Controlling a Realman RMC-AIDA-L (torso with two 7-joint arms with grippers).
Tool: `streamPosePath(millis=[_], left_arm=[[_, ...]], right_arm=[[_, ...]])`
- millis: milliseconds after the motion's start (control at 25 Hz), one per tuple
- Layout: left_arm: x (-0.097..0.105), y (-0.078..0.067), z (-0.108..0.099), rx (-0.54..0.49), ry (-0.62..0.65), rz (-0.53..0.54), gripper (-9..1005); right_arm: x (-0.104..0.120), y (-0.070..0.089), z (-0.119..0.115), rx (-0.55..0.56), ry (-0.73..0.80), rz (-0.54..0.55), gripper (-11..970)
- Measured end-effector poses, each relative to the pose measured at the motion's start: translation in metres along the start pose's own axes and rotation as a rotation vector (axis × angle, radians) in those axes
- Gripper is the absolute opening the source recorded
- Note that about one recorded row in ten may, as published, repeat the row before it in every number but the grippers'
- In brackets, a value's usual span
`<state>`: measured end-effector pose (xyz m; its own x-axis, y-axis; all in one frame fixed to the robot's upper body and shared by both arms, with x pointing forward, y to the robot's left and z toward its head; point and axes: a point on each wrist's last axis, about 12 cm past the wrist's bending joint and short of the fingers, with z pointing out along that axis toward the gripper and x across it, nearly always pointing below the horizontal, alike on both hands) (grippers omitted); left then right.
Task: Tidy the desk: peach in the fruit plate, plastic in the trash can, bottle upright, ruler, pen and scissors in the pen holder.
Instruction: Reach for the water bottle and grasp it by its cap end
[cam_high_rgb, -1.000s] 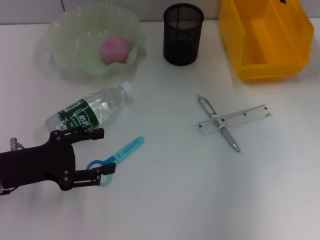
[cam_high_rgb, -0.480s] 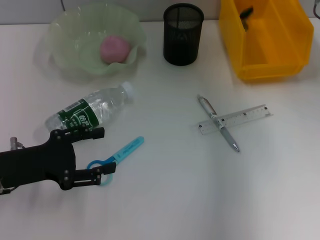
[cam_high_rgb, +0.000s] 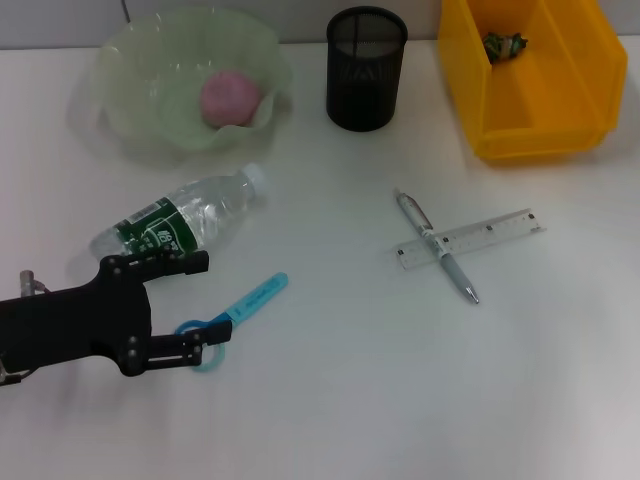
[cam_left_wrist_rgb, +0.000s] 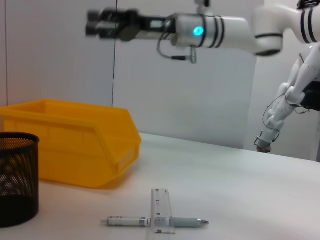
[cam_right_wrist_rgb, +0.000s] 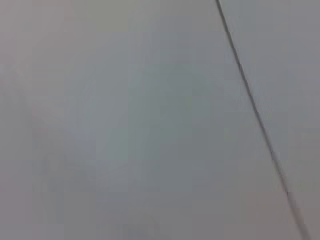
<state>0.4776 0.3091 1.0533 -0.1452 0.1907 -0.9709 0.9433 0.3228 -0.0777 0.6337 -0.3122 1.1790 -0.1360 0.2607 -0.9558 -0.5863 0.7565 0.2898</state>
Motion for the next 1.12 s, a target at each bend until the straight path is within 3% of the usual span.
streamPosePath(millis=[200, 360, 520, 760, 1120], left_arm=[[-0.005, 0.005, 0.0, -0.019, -0.015, 0.014, 829], [-0.011, 0.012, 0.002, -0.029, -0.023, 0.021, 829], [-0.017, 0.02, 0.005, -0.027, -0.015, 0.006, 829], [-0.024, 0.031, 0.008, -0.031, 0.006, -0.014, 828], [-0.033, 0.042, 0.014, -0.027, 0.048, -0.029, 829]], right_arm=[[0.013, 0.016, -0.028, -0.234, -0.073, -0.011, 759], [0.037, 0.034, -0.038, -0.409, 0.066, -0.077, 759], [0.07, 0.048, -0.045, -0.505, 0.243, -0.134, 759], [0.106, 0.058, -0.058, -0.57, 0.413, -0.204, 758], [0.136, 0.061, -0.073, -0.534, 0.467, -0.232, 759]])
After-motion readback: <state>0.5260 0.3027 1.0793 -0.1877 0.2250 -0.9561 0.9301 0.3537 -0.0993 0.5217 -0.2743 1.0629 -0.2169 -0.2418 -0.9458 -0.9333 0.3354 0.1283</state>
